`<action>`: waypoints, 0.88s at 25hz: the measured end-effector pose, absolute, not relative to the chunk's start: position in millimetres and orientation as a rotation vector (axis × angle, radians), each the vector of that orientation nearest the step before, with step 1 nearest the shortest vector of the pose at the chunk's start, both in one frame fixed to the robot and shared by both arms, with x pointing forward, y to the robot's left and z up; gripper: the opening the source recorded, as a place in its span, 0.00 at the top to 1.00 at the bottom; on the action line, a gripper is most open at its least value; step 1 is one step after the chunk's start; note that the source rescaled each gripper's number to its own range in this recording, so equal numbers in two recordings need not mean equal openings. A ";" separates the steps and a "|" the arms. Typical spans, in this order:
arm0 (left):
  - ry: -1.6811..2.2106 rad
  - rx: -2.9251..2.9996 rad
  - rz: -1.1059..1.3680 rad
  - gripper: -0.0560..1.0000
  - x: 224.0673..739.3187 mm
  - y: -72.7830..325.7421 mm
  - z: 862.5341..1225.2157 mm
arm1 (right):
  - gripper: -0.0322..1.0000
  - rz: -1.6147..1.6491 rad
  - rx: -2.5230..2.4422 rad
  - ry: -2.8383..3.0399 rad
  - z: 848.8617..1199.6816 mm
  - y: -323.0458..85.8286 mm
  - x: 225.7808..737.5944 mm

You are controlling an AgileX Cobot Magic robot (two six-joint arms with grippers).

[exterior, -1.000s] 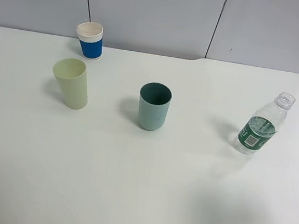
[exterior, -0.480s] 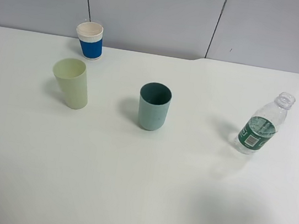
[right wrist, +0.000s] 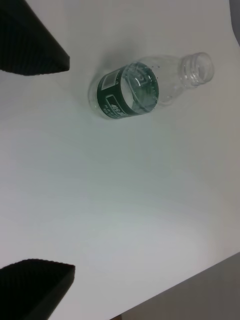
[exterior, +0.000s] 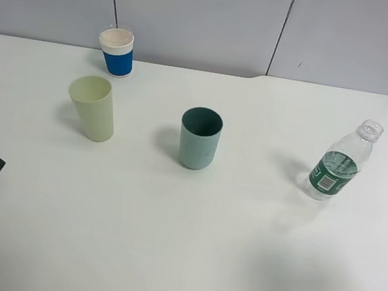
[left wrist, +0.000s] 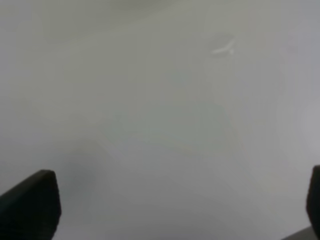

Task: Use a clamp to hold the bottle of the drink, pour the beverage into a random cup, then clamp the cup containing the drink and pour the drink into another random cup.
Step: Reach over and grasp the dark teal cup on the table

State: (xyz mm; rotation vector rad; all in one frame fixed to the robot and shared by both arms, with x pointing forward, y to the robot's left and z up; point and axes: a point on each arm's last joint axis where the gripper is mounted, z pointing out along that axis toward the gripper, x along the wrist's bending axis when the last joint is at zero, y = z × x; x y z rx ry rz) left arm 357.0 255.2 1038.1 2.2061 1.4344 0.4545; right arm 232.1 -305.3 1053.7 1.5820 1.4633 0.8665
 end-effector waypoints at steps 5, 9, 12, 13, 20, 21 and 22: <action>1.297 2.374 0.382 0.00 370.5 234.5 1022.4 | 0.54 0.867 1.582 1.463 1053.7 -305.3 232.1; 1.202 2.453 0.337 0.00 379.8 214.9 1009.1 | 0.54 0.867 1.582 1.463 1053.7 -305.3 232.1; 1.149 2.468 0.330 0.00 387.4 201.8 1000.3 | 0.54 0.867 1.582 1.463 1053.7 -305.3 232.1; 1.142 2.472 0.327 0.00 390.0 198.8 997.2 | 0.54 0.867 1.582 1.463 1053.7 -305.3 232.1; 1.135 2.433 0.347 0.00 406.0 186.6 972.9 | 0.54 0.867 1.582 1.463 1053.7 -305.3 232.1; 1.130 2.423 0.355 0.00 407.0 186.0 968.6 | 0.54 0.867 1.582 1.463 1053.7 -305.3 232.1; 1.129 2.420 0.357 0.00 407.4 185.8 962.4 | 0.54 0.867 1.582 1.463 1053.7 -305.3 232.1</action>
